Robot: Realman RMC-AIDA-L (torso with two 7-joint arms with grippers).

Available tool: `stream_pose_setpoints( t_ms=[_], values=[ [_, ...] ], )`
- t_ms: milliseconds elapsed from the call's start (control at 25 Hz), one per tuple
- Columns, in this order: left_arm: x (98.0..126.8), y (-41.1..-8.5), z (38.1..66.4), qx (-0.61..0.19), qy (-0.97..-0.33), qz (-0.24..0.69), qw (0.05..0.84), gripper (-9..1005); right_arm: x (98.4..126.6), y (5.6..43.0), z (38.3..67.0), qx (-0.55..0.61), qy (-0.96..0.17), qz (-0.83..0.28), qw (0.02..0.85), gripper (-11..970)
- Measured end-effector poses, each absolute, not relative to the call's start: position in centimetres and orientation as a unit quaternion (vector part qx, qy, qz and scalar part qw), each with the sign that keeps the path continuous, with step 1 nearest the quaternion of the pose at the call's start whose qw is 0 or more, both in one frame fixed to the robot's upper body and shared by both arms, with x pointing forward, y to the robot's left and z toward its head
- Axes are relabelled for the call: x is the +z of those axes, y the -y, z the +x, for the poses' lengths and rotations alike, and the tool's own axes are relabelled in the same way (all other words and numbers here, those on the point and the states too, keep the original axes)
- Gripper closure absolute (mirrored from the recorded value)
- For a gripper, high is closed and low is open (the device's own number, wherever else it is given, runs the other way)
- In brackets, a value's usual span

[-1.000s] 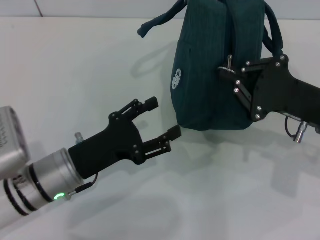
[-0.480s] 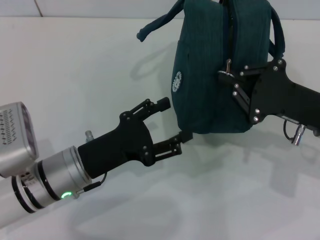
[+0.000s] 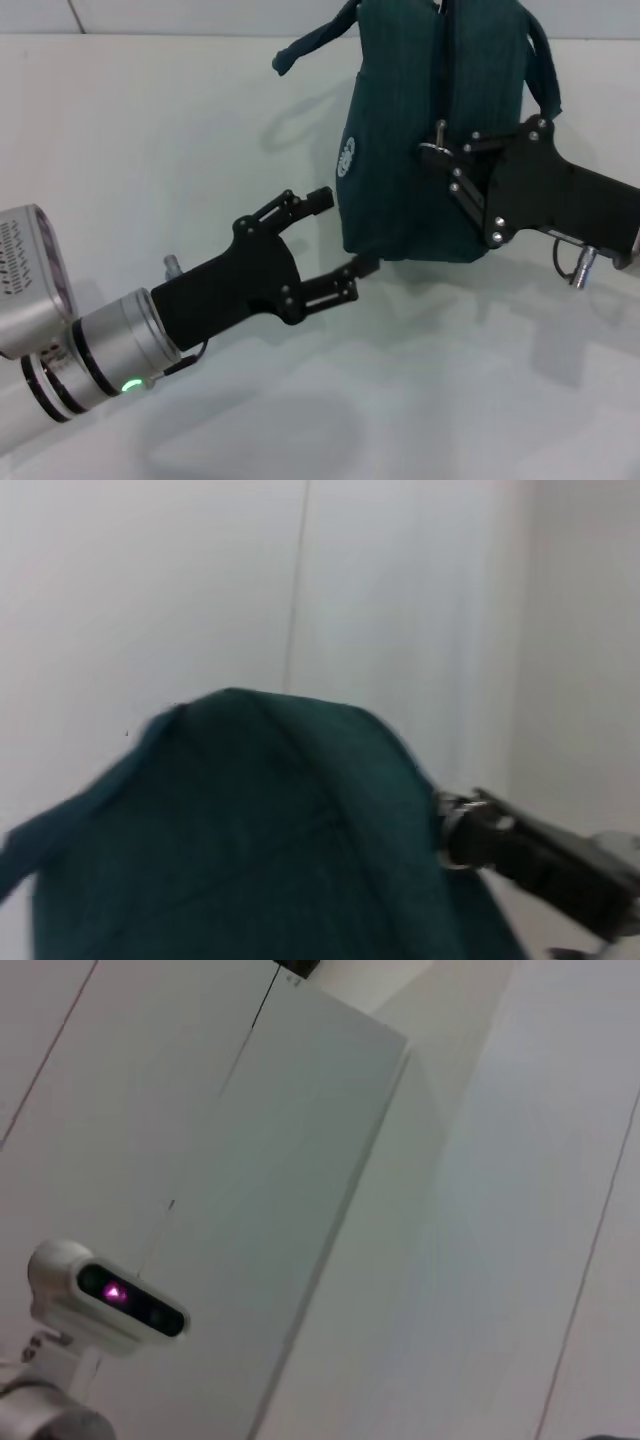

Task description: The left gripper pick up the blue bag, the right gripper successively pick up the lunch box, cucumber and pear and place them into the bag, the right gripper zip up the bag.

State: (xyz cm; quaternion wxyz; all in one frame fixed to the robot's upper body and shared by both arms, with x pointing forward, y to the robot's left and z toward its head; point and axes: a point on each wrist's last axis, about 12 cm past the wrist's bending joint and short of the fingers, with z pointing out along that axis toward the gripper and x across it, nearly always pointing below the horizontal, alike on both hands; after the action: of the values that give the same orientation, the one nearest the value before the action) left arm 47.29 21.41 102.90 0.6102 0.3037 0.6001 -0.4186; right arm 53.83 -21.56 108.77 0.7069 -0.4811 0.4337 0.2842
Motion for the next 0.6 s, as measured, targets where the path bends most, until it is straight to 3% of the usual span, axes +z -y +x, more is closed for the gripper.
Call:
stream_pose_setpoints(
  t_ms=[600],
  values=[
    [102.05,-22.10,48.20,-0.372,-0.638,0.281,0.613,136,109.01,21.06,53.80,0.305,-0.429,-0.477,0.704,945]
  ],
)
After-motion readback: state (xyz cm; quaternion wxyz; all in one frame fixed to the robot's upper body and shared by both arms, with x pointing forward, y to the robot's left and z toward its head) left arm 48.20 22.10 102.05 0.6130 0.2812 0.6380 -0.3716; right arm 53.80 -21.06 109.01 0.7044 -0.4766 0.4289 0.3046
